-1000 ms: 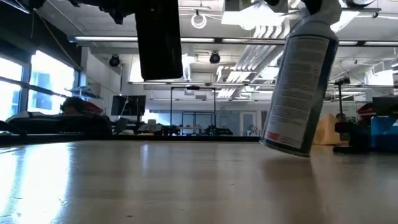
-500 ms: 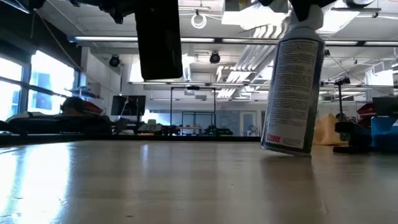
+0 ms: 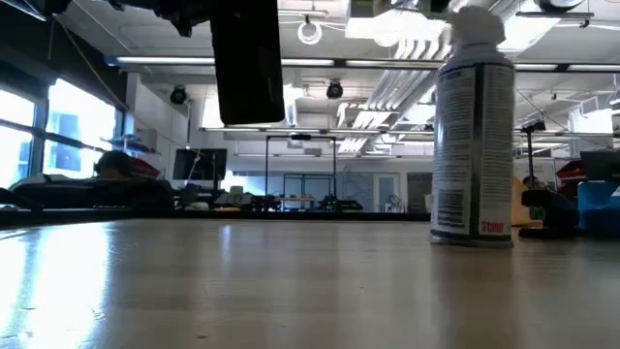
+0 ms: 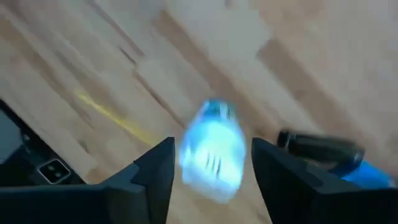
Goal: Apply microfiber cloth
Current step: Spray the cellphone using the spray bottle
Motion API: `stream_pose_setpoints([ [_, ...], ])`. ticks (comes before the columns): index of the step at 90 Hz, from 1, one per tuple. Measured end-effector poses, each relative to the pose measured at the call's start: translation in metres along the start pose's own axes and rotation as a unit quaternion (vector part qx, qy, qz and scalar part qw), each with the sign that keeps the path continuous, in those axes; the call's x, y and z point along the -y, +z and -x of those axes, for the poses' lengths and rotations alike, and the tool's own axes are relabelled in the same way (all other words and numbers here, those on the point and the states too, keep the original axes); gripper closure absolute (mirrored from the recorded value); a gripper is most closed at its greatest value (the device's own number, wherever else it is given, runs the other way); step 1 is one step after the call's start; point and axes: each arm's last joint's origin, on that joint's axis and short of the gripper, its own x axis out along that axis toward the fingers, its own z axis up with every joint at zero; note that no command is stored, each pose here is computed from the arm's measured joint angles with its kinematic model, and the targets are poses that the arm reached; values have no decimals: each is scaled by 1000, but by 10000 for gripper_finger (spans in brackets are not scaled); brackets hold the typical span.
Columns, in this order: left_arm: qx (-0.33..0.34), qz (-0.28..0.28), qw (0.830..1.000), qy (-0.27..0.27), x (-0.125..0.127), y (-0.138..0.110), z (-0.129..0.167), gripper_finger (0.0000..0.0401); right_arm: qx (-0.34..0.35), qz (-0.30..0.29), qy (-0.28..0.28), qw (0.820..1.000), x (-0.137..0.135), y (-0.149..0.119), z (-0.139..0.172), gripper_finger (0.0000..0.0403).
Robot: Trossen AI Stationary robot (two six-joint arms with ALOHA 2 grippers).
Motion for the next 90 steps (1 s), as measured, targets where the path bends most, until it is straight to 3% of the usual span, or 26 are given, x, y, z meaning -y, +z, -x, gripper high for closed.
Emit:
stream_pose_setpoints([
  [11,1,-2,1000,-3,2,0,1,385,36,85,-20,996,0,-1,7,222],
  [24,4,-5,1000,4,3,4,6,385,24,194,-63,979,-2,-8,-9,222],
  [47,14,-5,1000,4,6,10,14,385,-31,292,-114,949,3,-16,-42,222],
  [69,13,9,1000,8,6,10,13,385,-76,316,-104,940,5,-22,-56,222],
  [90,16,13,1000,9,5,11,13,385,-105,276,-73,953,4,-25,-59,222],
])
